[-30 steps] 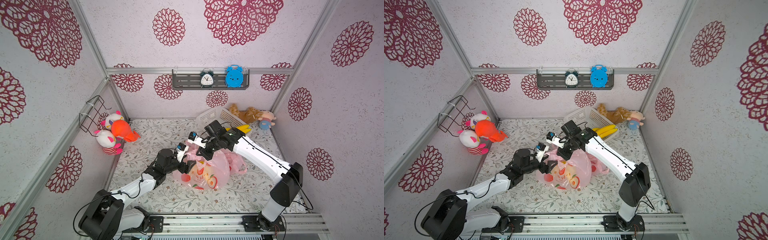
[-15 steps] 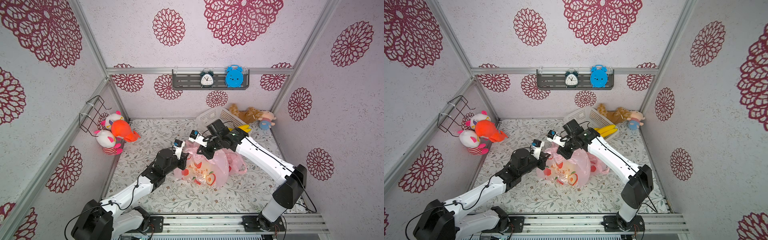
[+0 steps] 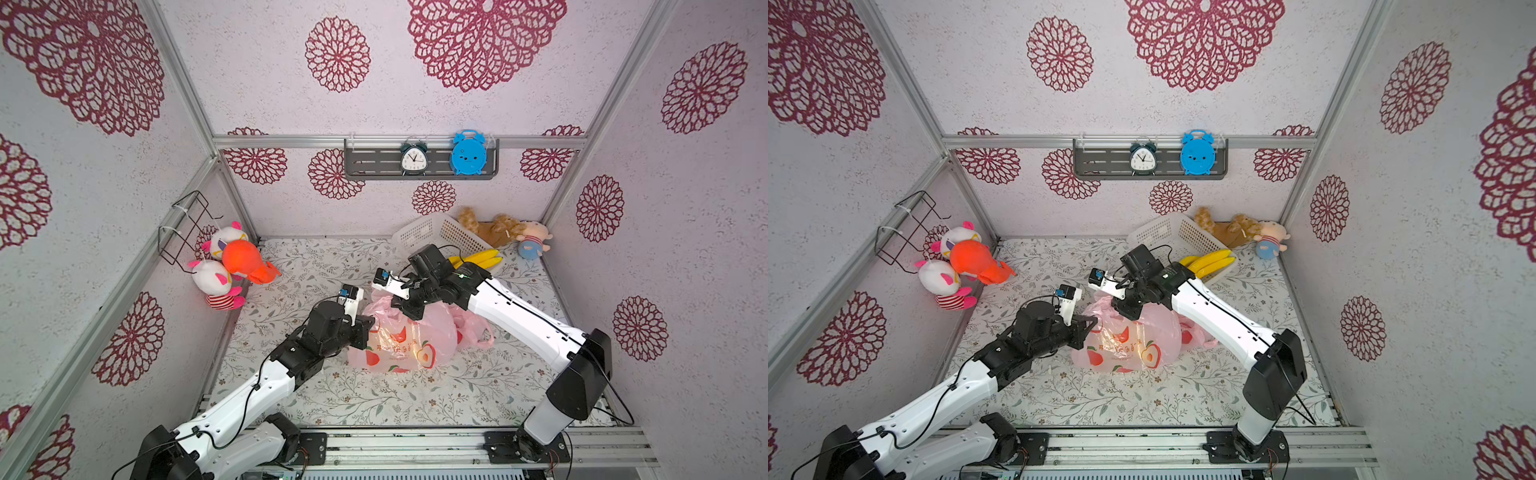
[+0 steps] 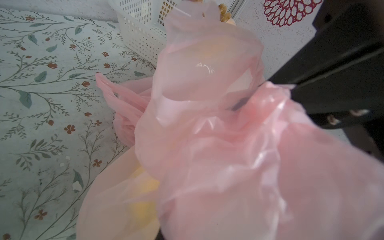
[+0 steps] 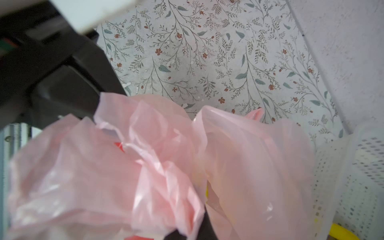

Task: Place the banana into a plastic bag & tie a knot
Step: Cross the plastic bag at the center of the board.

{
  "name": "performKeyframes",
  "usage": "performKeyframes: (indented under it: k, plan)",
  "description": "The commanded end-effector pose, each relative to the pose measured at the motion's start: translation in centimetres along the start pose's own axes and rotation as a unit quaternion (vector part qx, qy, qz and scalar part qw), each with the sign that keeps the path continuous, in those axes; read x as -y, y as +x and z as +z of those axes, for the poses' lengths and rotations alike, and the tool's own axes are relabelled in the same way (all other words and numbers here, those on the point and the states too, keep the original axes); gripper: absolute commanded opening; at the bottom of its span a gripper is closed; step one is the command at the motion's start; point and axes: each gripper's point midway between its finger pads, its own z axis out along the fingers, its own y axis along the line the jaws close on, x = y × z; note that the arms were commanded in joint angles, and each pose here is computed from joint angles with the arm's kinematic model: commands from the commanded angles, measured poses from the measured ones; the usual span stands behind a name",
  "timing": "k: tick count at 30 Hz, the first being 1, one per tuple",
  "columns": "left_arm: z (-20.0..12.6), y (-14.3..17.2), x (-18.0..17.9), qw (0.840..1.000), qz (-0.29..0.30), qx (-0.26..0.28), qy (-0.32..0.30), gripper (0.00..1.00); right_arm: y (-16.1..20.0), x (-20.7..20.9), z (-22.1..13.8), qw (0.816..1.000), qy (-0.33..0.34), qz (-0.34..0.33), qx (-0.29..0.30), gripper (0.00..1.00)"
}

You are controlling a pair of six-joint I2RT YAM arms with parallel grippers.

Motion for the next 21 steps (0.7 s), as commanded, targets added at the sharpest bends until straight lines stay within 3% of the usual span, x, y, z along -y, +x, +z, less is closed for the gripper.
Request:
performKeyframes:
  k: [1,3,6,11,16,21]
  plan:
    - [-0.2,2.2,0.2,0.999,-0.027,-0.043,0.019,0.02,0.2,4.6,-2.3,0.988,0.127,-0.086,-0.006,0.0]
    - [-0.2,2.0,0.9,0.998,-0.028,-0.043,0.038,0.07,-0.6,5.4,-2.1,0.982,0.158,-0.106,0.015,0.0]
    - [-0.9,1.2,0.1,0.999,-0.036,-0.028,0.015,0.2,-1.5,5.7,-2.0,0.971,0.179,-0.152,0.037,0.0]
    - [-4.0,-1.5,-1.4,0.997,-0.076,0.028,0.0,0.39,-1.3,4.9,-2.1,0.935,0.216,-0.272,0.068,0.0]
    - [-7.7,-5.9,-1.1,0.993,-0.071,0.095,-0.01,0.46,-2.7,4.3,-3.7,0.909,0.25,-0.313,0.117,0.0]
    - [-8.2,-11.4,0.3,0.992,-0.038,0.118,-0.003,0.5,-5.3,2.9,-6.3,0.882,0.261,-0.347,0.185,0.0]
